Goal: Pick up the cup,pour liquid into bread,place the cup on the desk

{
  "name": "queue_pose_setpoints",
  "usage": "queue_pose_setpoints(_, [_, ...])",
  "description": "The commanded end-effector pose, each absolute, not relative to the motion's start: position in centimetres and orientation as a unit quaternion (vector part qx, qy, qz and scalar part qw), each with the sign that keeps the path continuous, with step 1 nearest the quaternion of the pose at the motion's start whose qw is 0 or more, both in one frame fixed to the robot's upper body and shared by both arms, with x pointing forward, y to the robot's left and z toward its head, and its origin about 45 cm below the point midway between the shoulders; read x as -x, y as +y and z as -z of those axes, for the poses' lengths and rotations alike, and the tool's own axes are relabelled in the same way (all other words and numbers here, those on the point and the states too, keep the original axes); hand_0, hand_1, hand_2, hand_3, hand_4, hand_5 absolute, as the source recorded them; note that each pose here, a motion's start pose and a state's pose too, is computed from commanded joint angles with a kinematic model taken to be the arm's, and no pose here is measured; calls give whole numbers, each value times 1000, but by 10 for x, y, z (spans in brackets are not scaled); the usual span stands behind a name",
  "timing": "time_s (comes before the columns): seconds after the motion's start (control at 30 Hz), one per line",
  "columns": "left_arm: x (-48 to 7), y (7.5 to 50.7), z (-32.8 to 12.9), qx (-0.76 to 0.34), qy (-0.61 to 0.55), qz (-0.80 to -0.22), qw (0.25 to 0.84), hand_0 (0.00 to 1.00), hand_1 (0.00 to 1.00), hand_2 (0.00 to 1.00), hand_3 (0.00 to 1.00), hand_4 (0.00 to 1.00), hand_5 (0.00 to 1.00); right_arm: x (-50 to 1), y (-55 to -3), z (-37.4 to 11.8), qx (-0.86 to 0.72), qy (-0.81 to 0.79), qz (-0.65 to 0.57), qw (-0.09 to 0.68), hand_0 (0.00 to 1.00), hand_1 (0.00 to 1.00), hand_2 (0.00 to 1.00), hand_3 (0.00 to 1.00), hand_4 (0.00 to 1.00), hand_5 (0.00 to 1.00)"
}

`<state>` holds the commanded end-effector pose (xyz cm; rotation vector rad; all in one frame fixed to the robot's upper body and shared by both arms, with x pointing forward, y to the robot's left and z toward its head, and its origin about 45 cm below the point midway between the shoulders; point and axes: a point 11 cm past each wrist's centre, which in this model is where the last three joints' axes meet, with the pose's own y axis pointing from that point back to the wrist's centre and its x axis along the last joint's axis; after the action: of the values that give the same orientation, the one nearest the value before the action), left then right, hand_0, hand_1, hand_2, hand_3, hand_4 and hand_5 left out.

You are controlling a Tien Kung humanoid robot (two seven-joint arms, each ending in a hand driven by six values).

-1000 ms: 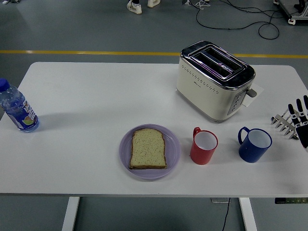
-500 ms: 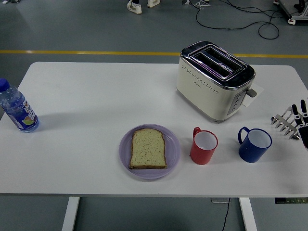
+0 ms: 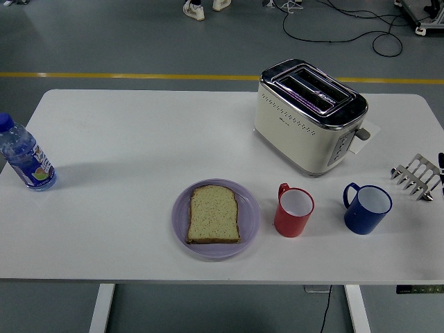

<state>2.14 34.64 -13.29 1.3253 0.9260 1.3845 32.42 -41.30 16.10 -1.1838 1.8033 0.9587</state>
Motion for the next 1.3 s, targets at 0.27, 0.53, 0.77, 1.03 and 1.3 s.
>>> queue_pose_setpoints(0.27, [-22, 346, 133, -544, 381, -569, 485, 646, 612, 590, 527, 296, 758, -324, -414, -158, 463, 704, -382, 379, 643, 603, 650, 599, 522, 181])
queue_pose_setpoints(0.53, [-25, 347, 133, -543, 379, -570, 486, 646, 612, 590, 528, 297, 759, -324, -415, -157, 459, 702, -388, 382, 643, 593, 647, 600, 522, 179])
queue_pose_setpoints(0.77, [-24, 347, 133, -544, 379, -570, 486, 646, 612, 590, 527, 297, 759, -323, -416, -155, 452, 702, -393, 385, 642, 591, 646, 598, 518, 173])
queue_pose_setpoints(1.03, [-18, 347, 133, -548, 380, -566, 485, 646, 612, 590, 527, 297, 759, -322, -416, -153, 449, 704, -394, 384, 637, 587, 643, 599, 517, 172])
queue_pose_setpoints(1.3, [-14, 347, 133, -551, 381, -562, 484, 645, 612, 590, 528, 297, 759, -320, -417, -150, 445, 705, -396, 384, 634, 585, 641, 597, 515, 169])
